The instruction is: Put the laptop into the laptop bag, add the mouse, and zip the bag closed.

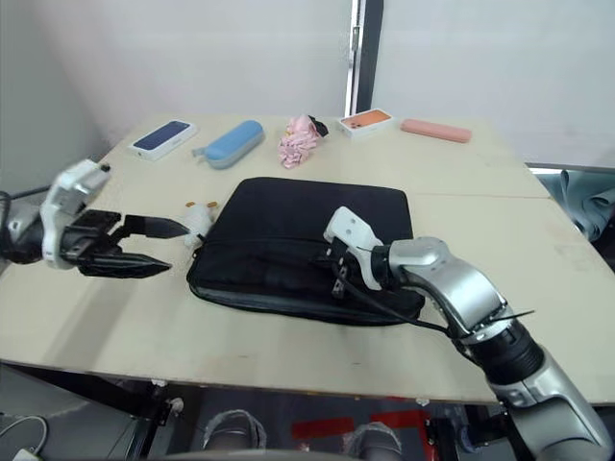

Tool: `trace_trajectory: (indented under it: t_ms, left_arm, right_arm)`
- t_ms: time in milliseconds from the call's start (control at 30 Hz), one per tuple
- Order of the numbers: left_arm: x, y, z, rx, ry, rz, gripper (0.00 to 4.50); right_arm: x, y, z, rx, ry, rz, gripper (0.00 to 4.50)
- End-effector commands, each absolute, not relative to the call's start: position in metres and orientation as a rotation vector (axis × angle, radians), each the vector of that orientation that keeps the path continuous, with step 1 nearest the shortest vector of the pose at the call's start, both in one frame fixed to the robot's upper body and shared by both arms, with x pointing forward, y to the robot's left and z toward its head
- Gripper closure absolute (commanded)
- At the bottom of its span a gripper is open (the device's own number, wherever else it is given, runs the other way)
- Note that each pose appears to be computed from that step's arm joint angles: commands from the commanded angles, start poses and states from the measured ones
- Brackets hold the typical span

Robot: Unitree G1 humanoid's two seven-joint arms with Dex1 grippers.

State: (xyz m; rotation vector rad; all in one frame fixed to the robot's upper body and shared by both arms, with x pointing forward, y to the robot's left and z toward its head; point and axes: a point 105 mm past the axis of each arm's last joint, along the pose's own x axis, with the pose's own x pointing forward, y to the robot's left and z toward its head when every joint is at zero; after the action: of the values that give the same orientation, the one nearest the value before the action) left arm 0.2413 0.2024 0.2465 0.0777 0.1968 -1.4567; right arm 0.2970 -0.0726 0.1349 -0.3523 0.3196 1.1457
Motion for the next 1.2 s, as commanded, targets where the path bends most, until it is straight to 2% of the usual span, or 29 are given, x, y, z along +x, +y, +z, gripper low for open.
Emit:
trace_trajectory:
  t_ms: [33, 167, 267, 433, 533, 767, 1000, 1200]
  left_arm:
    - [0.234, 0.202, 0.259, 0.1, 0.158, -1.448, 0.74]
    - [0.233, 0.211, 0.251, 0.102, 0.198, -1.396, 0.74]
    - [0.237, 0.222, 0.247, 0.078, 0.2, -1.332, 0.74]
    - [0.259, 0.253, 0.229, 0.012, 0.204, -1.135, 0.74]
    - [0.267, 0.26, 0.226, -0.069, 0.163, -1.085, 0.74]
    - [0.271, 0.247, 0.221, -0.073, 0.177, -1.148, 0.74]
    - [0.285, 0.248, 0.225, -0.081, 0.148, -1.125, 0.74]
    - [0.288, 0.244, 0.223, -0.094, 0.151, -1.145, 0.74]
  right_arm:
    - [0.297, -0.066, 0.134, -0.368, 0.311, 1.188, 4.47]
    - [0.308, -0.073, 0.113, -0.464, 0.404, 1.134, 4.47]
    - [0.303, -0.078, 0.1, -0.536, 0.467, 1.145, 4.47]
    - [0.304, -0.092, 0.093, -0.608, 0.5, 1.101, 4.47]
    - [0.303, -0.093, 0.099, -0.597, 0.484, 1.097, 4.47]
    - [0.296, -0.087, 0.108, -0.527, 0.464, 1.134, 4.47]
    - [0.289, -0.078, 0.121, -0.388, 0.434, 1.182, 4.47]
    - [0.286, -0.08, 0.12, -0.391, 0.435, 1.195, 4.47]
